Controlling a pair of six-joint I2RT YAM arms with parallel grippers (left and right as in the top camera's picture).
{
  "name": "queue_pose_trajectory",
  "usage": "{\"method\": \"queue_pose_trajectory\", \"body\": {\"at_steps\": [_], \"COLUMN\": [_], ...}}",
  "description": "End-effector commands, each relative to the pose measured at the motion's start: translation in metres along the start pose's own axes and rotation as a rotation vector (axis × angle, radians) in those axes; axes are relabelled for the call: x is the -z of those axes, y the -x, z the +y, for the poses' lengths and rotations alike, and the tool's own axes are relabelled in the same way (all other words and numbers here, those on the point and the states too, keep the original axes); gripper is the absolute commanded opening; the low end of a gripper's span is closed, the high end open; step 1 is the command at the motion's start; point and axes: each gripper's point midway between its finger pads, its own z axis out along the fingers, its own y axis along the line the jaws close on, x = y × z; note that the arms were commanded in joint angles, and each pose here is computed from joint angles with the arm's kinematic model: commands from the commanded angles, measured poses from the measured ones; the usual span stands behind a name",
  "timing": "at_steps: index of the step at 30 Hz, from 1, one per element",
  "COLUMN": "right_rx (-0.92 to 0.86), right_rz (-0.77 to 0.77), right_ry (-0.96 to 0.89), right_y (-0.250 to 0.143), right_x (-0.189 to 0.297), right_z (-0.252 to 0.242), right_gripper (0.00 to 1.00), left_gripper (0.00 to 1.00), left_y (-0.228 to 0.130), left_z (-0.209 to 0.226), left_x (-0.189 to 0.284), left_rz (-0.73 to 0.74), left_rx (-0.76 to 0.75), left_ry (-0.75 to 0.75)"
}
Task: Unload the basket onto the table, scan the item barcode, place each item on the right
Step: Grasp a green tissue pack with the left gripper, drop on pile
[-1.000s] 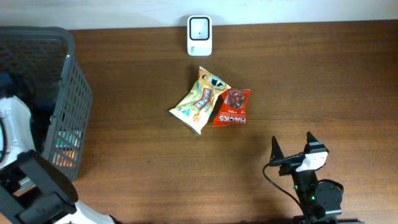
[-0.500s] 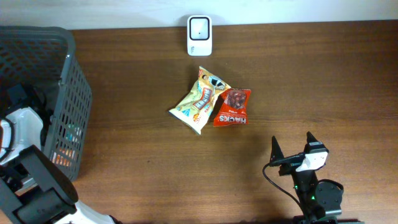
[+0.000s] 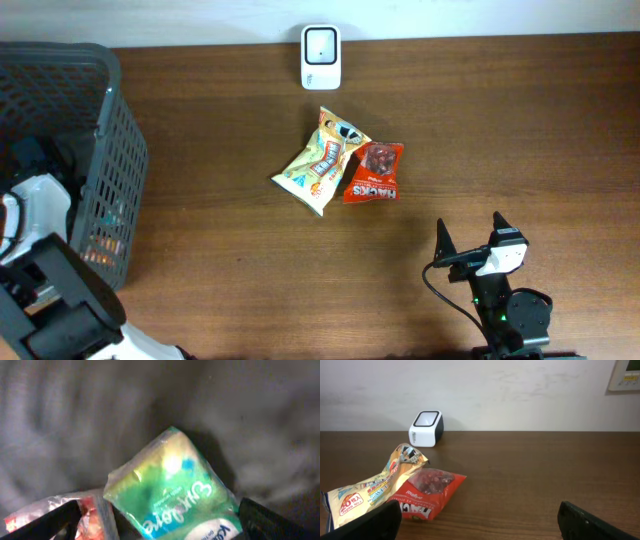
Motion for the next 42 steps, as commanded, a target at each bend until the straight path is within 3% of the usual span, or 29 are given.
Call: {"method": "queue_pose_trajectory", "body": {"at_steps": [1, 3, 5, 8, 13, 14, 16, 19, 23, 25, 27, 28, 30, 31, 33, 36, 38, 40, 42], "right_rx": [-0.004, -0.004, -0.004, -0.004, -0.004, -0.004, -0.004, -0.004, -0.004, -0.004, -0.004, -0.004, -0.004, -0.004, -0.004, -0.004, -0.004, -0.004, -0.004], "right_rz": [0.003, 0.003, 0.003, 0.003, 0.003, 0.003, 0.003, 0.003, 0.003, 0.003, 0.003, 0.003, 0.003, 0.003, 0.003, 0.003, 0.003, 0.003, 0.003], "right_ry": [0.001, 0.001, 0.001, 0.001, 0.001, 0.001, 0.001, 0.001, 0.001, 0.001, 0.001, 0.001, 0.001, 0.001, 0.001, 0.001, 0.001, 0.001, 0.001], "right_y": [-0.003, -0.003, -0.003, -0.003, -0.003, -0.003, -0.003, -0.003, -0.003, -0.003, -0.003, -0.003, -0.003, -0.003, -0.003, -0.003, -0.003, -0.003, -0.003], "right_x": [0.0, 0.0, 0.0, 0.0, 0.0, 0.0, 0.0, 0.0, 0.0, 0.0, 0.0, 0.0, 0.0, 0.0, 0.0, 0.0, 0.0, 0.0, 0.0], "right_z": [0.001, 0.001, 0.001, 0.001, 0.001, 0.001, 0.001, 0.001, 0.001, 0.001, 0.001, 0.001, 0.001, 0.001, 0.001, 0.001, 0.001, 0.001, 0.001], "right_gripper": [0.98, 0.98, 0.99, 0.98, 0.98, 0.98, 0.98, 0.98, 0.98, 0.98, 0.98, 0.98, 0.98, 0.98, 0.98, 0.98, 0.98, 0.98, 0.98], "left_gripper": [0.61, 0.4, 0.04, 0.0, 0.0, 0.18, 0.29, 0.59, 0.68, 0.53, 0.5, 0.41, 0.0, 0.0, 0.0, 0.0, 0.0, 0.0, 0.0], "left_y": [0.001, 0.009, 0.018, 0.026, 0.044, 0.043, 0.037, 0.027, 0.022, 0.026, 0.024, 0.024, 0.024, 0.028, 0.051, 0.077, 0.053, 0.015, -0.023], "left_z": [-0.001, -0.005, -0.01, -0.016, -0.018, -0.016, -0.014, -0.006, -0.004, -0.007, -0.007, -0.007, -0.006, -0.008, -0.018, -0.068, -0.091, -0.101, -0.125], "left_x": [-0.016, -0.009, 0.003, 0.032, 0.144, 0.139, 0.114, 0.05, -0.007, -0.017, -0.021, -0.024, -0.026, -0.018, 0.026, 0.173, 0.274, 0.327, 0.348], "left_rz": [0.008, -0.009, -0.023, -0.045, -0.254, -0.251, -0.201, -0.061, 0.026, 0.019, 0.027, 0.029, 0.035, 0.027, -0.035, -0.186, -0.284, -0.347, -0.332], "left_rx": [-0.002, -0.001, 0.0, 0.002, 0.015, 0.016, 0.012, 0.011, 0.011, 0.011, 0.01, 0.01, 0.011, 0.011, 0.02, 0.0, -0.082, -0.17, -0.277], "left_ry": [0.0, -0.01, -0.023, -0.054, -0.173, -0.158, -0.126, -0.028, 0.024, 0.019, 0.025, 0.026, 0.029, 0.025, -0.017, -0.377, -0.653, -0.743, -0.808]}}
